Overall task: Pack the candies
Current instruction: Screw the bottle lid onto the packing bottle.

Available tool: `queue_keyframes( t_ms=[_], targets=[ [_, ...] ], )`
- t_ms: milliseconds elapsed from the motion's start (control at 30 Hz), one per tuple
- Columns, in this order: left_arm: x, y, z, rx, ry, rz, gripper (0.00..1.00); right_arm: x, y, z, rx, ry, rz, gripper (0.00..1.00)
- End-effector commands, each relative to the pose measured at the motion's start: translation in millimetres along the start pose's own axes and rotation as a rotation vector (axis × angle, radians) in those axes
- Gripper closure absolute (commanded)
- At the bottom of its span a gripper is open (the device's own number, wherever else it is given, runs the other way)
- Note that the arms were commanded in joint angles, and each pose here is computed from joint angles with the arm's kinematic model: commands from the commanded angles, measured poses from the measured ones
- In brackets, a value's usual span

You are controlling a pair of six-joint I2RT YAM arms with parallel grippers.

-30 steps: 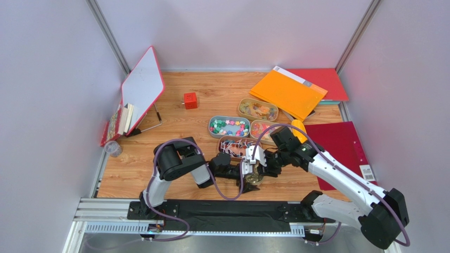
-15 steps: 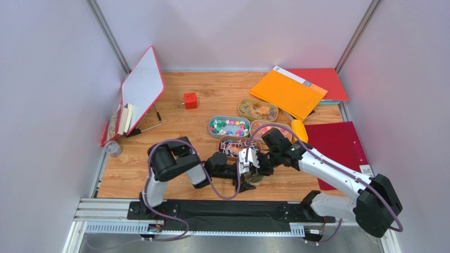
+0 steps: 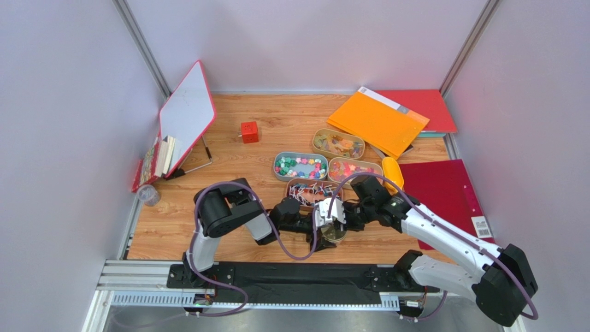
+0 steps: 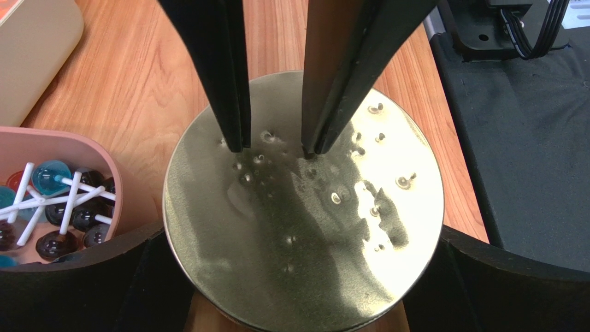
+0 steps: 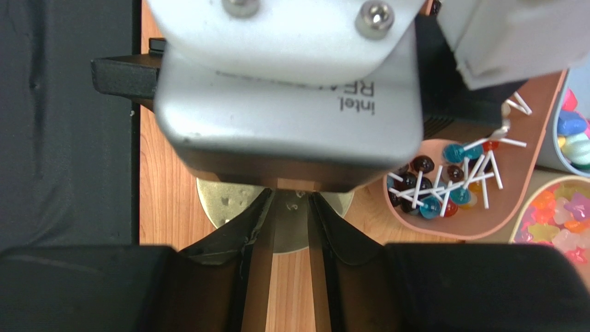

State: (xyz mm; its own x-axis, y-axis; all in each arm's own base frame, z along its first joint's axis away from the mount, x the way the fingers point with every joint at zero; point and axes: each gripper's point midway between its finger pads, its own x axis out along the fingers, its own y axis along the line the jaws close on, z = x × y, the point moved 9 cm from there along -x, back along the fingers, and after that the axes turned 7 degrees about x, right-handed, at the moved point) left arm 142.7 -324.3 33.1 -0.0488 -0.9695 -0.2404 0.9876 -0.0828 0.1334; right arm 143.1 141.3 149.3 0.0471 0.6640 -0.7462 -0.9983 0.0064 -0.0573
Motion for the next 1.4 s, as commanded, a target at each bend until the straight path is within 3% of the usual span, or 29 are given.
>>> queue_keyframes(
  t_ms=[0, 767, 1100, 1267, 1367],
  targets=[
    [-28, -36, -70, -0.206, 0.349, -0.089, 0.0, -1, 12, -26, 0.046, 0.098, -0.003, 0.72],
    [-20, -35, -83, -0.245, 0.41, -0.077, 0.0, -9, 23, -47, 0.039, 0.192, -0.028, 0.73],
    [19, -21, -80, -0.146, 0.213, 0.032, 0.0, -38, 8, -21, 0.098, 0.091, -0.197, 0.65],
    [3, -27, -68, -0.178, 0.208, 0.096, 0.0, -48, 12, -15, 0.114, 0.077, -0.205, 0.64],
    [-3, -23, -59, -0.12, 0.183, 0.13, 0.0, -50, 13, -12, 0.13, 0.058, -0.2, 0.64]
  ],
)
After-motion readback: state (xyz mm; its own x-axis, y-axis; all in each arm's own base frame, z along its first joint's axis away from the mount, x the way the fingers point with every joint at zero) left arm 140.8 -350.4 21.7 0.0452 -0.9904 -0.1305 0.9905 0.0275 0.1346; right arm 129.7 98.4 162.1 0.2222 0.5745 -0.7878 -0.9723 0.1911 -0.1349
